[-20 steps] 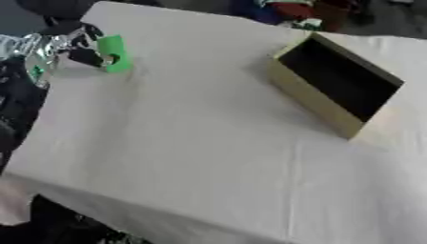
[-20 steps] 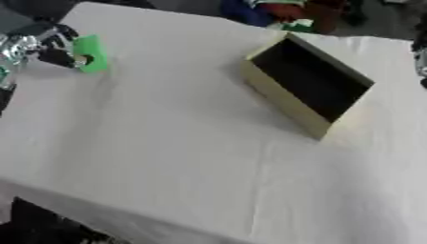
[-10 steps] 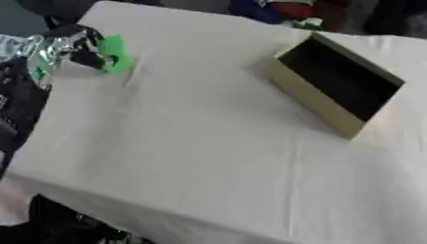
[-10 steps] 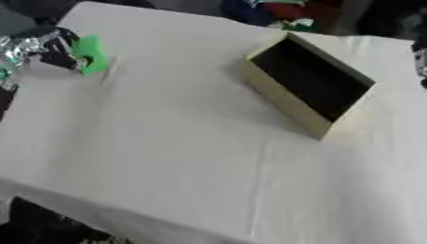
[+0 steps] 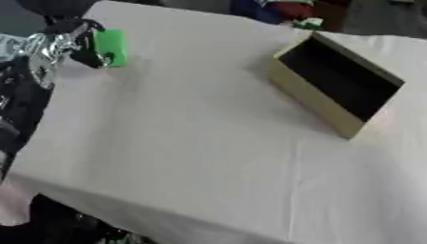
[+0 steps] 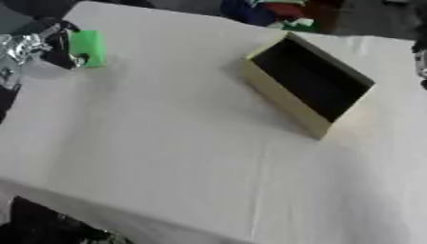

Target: Pick up objects on the table and place them in the box.

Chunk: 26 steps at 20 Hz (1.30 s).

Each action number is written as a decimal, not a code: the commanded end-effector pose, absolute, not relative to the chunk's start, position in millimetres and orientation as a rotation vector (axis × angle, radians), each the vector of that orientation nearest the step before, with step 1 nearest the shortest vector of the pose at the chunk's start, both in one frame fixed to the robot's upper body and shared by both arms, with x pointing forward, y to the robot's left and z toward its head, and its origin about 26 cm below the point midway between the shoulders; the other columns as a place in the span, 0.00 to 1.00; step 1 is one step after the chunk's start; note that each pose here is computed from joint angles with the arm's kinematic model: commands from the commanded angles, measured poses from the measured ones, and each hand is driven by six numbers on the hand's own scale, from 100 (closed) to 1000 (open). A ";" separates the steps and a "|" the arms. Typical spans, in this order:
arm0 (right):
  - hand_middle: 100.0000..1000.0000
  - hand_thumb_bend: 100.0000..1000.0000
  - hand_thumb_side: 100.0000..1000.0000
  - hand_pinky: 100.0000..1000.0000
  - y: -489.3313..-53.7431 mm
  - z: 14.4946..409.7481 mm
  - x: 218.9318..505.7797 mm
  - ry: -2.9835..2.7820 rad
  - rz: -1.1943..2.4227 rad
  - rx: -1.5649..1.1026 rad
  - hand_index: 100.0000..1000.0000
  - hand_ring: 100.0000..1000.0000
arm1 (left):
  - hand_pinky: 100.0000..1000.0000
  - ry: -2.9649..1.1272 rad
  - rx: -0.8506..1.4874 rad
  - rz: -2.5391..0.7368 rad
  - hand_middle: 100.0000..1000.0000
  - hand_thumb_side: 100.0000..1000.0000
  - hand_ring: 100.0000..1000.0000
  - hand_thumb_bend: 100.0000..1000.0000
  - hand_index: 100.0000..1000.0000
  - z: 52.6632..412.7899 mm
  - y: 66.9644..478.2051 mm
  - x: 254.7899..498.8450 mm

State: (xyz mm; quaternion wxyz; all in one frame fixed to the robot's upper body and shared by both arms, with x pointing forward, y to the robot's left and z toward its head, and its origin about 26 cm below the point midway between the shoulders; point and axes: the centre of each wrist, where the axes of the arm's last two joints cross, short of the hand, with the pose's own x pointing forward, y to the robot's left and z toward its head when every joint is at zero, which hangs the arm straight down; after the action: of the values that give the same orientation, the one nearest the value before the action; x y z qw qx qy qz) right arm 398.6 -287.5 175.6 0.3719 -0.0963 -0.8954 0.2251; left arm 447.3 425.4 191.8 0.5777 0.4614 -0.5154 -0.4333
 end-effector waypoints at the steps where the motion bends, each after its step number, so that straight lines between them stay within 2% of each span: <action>1: 0.57 0.00 0.34 0.59 -289.8 188.1 399.4 -2.325 0.587 -0.262 0.78 0.83 | 0.59 -1.339 1.146 -1.035 0.37 0.18 0.41 0.00 0.63 235.5 415.9 447.7; 5: 0.57 0.00 0.34 0.59 -288.2 187.6 399.5 -2.324 0.593 -0.254 0.78 0.83 | 0.59 -1.478 1.138 -1.116 0.36 0.18 0.41 0.00 0.63 263.8 375.0 456.7; 6: 0.57 0.00 0.34 0.59 -287.5 187.3 399.6 -2.324 0.594 -0.251 0.78 0.83 | 0.59 -1.507 1.131 -1.132 0.36 0.26 0.41 0.03 0.64 268.2 363.7 459.5; 7: 0.57 0.00 0.34 0.59 -286.7 187.0 399.6 -2.324 0.597 -0.247 0.78 0.83 | 0.59 -1.537 1.124 -1.148 0.36 0.18 0.41 0.00 0.64 271.6 352.3 462.1; 13: 0.57 0.00 0.35 0.58 -284.3 185.9 399.9 -2.322 0.603 -0.235 0.78 0.83 | 0.59 -1.575 1.119 -1.170 0.37 0.17 0.41 0.00 0.64 276.4 335.8 465.4; 17: 0.57 0.00 0.35 0.58 -268.1 185.8 402.4 -2.328 0.650 -0.171 0.78 0.83 | 0.59 -1.762 1.043 -1.329 0.37 0.16 0.41 0.00 0.64 300.5 268.1 468.3; 23: 0.56 0.00 0.35 0.58 -264.4 185.7 403.3 -2.327 0.664 -0.147 0.78 0.83 | 0.60 -1.904 0.934 -1.515 0.38 0.17 0.42 0.00 0.64 287.9 189.6 468.2; 24: 0.56 0.00 0.33 0.58 -264.4 185.2 403.3 -2.325 0.665 -0.146 0.78 0.83 | 0.60 -1.919 0.912 -1.539 0.38 0.21 0.43 0.19 0.65 283.8 178.8 467.7; 25: 0.56 0.00 0.35 0.58 -264.4 184.9 403.3 -2.324 0.665 -0.144 0.78 0.83 | 0.60 -1.931 0.888 -1.564 0.39 0.19 0.43 0.01 0.65 279.4 168.4 467.2; 26: 0.56 0.00 0.35 0.58 -264.1 184.7 403.2 -2.324 0.666 -0.142 0.78 0.83 | 0.60 -1.939 0.868 -1.589 0.39 0.19 0.43 0.01 0.65 275.3 160.1 466.7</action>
State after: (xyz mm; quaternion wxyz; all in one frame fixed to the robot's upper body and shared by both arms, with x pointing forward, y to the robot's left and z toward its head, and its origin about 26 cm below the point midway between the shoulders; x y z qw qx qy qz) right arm 402.8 -263.3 174.4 0.3654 -0.0544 -0.8936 0.2551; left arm 470.0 171.9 261.0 0.2712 0.3160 -0.7004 -0.5798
